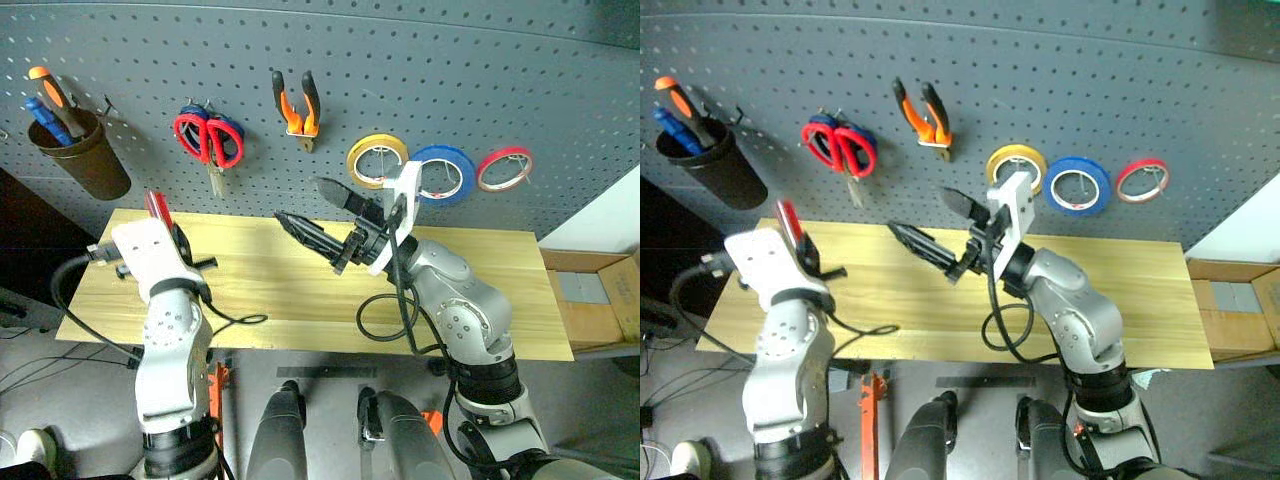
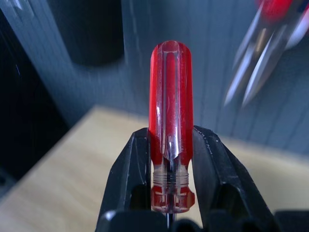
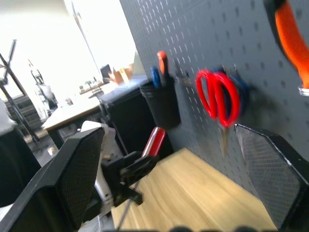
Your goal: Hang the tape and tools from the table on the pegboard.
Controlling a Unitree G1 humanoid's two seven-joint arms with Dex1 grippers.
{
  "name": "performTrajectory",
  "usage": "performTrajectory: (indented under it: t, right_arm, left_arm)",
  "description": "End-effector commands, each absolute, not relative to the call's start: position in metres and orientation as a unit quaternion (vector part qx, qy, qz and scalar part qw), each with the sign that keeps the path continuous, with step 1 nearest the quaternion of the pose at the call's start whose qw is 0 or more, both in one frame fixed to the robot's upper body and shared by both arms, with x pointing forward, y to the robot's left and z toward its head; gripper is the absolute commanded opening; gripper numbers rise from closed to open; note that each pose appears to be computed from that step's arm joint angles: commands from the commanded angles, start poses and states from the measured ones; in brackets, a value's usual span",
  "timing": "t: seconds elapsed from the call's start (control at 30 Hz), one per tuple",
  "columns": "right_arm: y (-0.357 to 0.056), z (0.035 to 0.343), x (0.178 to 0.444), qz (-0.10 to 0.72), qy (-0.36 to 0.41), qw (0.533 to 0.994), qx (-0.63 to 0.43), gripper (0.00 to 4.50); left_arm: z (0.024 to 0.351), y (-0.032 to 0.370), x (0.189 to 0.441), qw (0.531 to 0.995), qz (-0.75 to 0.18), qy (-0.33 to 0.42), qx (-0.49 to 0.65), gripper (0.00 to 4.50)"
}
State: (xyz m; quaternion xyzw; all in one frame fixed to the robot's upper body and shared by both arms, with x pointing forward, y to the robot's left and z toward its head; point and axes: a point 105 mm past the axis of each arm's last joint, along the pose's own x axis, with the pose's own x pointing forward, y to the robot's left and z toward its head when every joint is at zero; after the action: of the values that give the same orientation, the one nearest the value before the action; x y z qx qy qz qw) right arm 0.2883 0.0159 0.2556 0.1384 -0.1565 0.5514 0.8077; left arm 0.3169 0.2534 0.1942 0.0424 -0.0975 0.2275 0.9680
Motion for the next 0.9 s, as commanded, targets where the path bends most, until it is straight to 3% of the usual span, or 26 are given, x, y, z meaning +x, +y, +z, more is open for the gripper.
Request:
performTrajectory:
  t: [0.03,0.23,0.43,0.63,0.9]
  right_arm:
    - [0.016,0.285,0.277,0.56,-0.219,0.786,0.143,4.5]
    - [0.029,0.293,0.281,0.561,-0.233,0.78,0.152,4.5]
    - [0.03,0.289,0.289,0.549,-0.236,0.789,0.147,4.5]
    - [0.027,0.289,0.294,0.535,-0.242,0.796,0.144,4.5]
    - [0.02,0.284,0.296,0.521,-0.239,0.809,0.133,4.5]
  left_arm:
    - [0.263,0.257,0.316,0.947,0.218,-0.217,0.096,0.82]
    - [0.354,0.271,0.338,0.885,0.213,-0.362,0.2,0.82]
    - [0.404,0.299,0.344,0.842,0.241,-0.423,0.231,0.82]
    - [0.409,0.321,0.36,0.849,0.252,-0.413,0.214,0.82]
    - [0.368,0.335,0.383,0.885,0.252,-0.35,0.175,0.82]
